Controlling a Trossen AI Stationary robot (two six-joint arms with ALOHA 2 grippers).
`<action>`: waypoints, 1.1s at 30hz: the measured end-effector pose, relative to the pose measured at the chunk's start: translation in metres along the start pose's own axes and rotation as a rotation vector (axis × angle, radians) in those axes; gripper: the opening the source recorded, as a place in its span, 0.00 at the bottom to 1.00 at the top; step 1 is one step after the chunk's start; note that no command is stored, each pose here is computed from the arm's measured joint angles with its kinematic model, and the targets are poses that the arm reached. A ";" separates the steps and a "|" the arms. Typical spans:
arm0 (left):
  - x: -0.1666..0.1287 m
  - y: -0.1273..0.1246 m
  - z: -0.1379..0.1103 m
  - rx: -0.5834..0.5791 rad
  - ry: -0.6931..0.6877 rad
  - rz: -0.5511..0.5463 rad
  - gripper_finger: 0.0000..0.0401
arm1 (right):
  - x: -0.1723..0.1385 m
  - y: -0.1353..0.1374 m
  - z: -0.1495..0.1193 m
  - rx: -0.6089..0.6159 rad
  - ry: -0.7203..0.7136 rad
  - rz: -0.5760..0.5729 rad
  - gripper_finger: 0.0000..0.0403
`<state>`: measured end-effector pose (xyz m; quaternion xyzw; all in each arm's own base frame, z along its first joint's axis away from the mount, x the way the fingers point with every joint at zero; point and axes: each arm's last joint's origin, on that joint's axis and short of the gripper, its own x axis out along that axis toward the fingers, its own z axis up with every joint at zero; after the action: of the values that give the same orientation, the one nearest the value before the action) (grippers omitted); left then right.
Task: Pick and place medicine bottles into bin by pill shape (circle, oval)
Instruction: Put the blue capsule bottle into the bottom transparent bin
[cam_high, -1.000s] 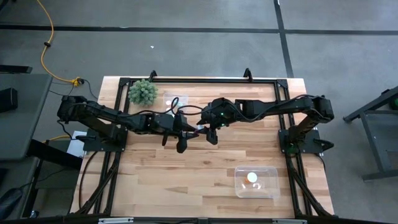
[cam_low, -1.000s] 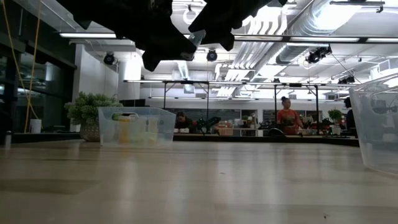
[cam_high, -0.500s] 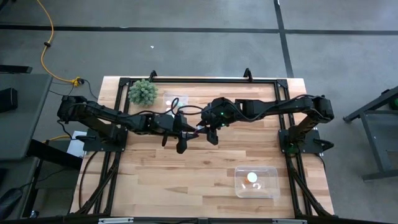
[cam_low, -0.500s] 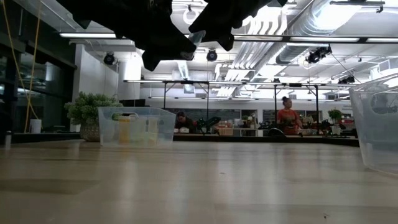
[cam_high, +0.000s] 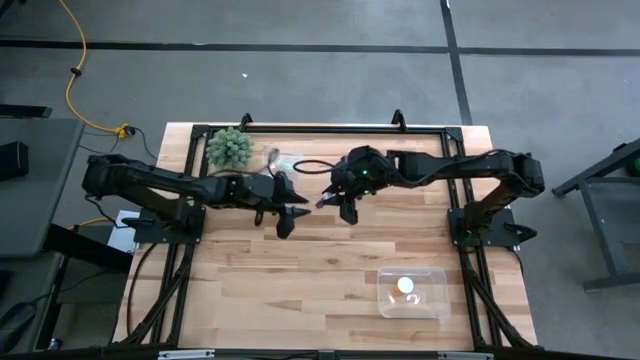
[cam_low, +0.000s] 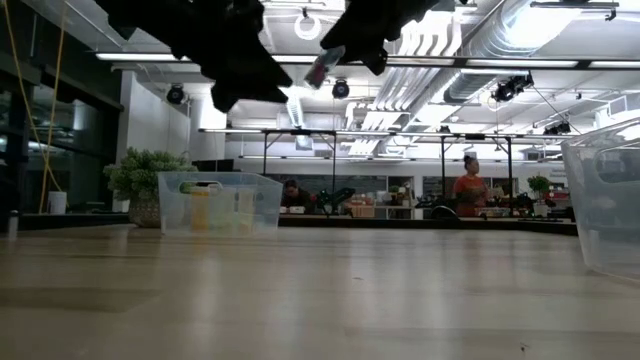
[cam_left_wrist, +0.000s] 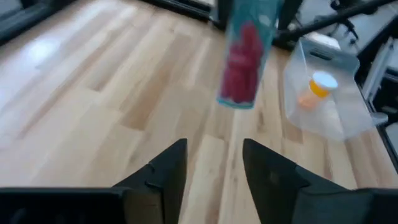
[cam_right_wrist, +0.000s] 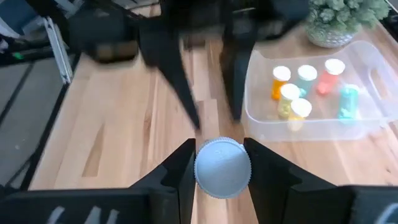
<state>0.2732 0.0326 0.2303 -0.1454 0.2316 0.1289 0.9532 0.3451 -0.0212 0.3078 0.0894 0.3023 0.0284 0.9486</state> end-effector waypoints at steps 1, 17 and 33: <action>-0.005 0.002 0.002 -0.002 -0.001 0.007 0.37 | -0.003 -0.001 0.000 -0.007 0.008 -0.004 0.26; -0.075 0.004 0.019 -0.050 -0.110 0.095 0.46 | -0.068 0.068 -0.056 0.103 0.378 0.037 0.26; -0.073 0.004 0.024 -0.109 -0.178 0.120 0.46 | -0.118 0.189 -0.154 0.278 0.586 -0.051 0.26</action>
<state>0.2192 0.0319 0.2848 -0.1708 0.1469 0.2102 0.9513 0.1599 0.1752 0.2870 0.1985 0.5655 -0.0123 0.8004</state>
